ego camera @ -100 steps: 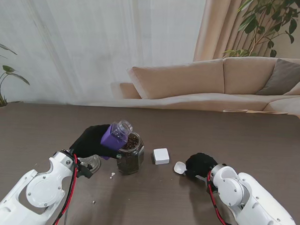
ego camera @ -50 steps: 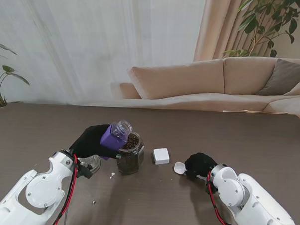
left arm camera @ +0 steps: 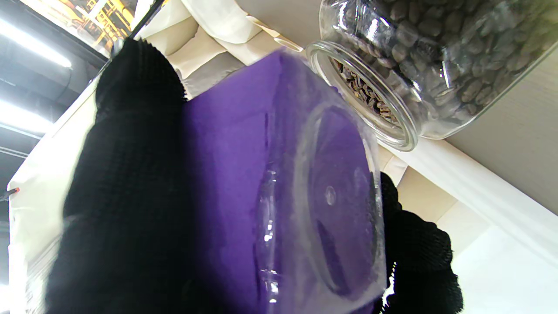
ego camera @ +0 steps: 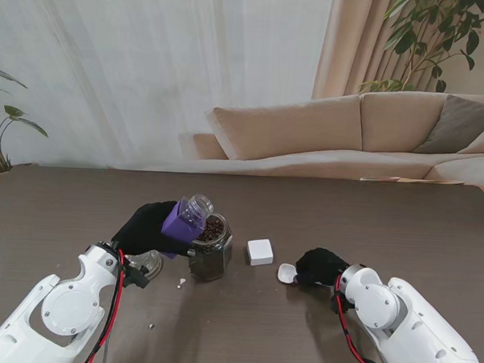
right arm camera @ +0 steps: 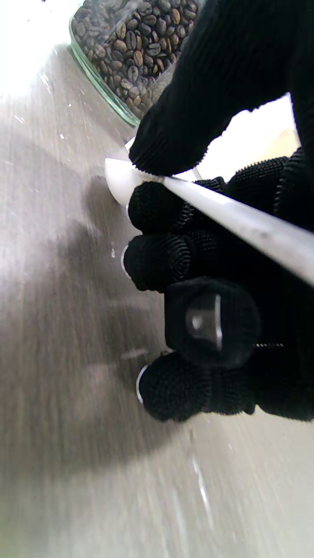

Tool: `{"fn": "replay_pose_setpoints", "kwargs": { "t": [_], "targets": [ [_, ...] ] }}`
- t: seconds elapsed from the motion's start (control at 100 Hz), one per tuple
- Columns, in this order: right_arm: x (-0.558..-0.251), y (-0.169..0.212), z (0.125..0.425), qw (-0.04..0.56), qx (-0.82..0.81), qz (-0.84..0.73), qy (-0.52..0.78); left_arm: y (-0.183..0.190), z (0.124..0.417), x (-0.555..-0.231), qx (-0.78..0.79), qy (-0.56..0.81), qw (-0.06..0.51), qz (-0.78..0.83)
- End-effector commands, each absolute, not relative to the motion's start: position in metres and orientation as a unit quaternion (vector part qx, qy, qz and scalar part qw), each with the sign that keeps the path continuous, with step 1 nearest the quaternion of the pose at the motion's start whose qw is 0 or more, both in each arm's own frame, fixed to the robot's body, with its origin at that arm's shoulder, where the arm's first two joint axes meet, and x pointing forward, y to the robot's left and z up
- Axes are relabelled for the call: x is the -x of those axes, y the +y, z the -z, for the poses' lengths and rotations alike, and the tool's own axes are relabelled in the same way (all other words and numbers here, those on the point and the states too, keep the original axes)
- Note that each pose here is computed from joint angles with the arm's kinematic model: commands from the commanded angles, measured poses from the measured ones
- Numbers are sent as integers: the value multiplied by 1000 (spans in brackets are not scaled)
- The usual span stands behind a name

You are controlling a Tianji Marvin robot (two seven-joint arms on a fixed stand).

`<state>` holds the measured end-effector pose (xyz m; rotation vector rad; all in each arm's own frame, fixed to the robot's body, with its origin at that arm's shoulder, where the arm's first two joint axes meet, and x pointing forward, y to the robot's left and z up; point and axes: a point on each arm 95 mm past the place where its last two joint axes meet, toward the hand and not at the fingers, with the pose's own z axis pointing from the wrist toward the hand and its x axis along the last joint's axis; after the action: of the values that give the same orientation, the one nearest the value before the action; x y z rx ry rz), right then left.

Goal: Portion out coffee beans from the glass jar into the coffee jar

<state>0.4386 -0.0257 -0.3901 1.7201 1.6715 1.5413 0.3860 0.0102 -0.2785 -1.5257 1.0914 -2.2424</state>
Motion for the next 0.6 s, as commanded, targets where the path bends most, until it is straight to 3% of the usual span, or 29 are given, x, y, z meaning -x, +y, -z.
{"fn": "replay_pose_setpoints", "kwargs": {
  "t": [0.0,0.59],
  "targets": [
    [-434,-24,397,138,-600,-530,583,9,278,-384,519,374,104,762],
    [-432,-22,396,120,-630,-541,544,10,278,-383,521,371,106,762]
  ]
}}
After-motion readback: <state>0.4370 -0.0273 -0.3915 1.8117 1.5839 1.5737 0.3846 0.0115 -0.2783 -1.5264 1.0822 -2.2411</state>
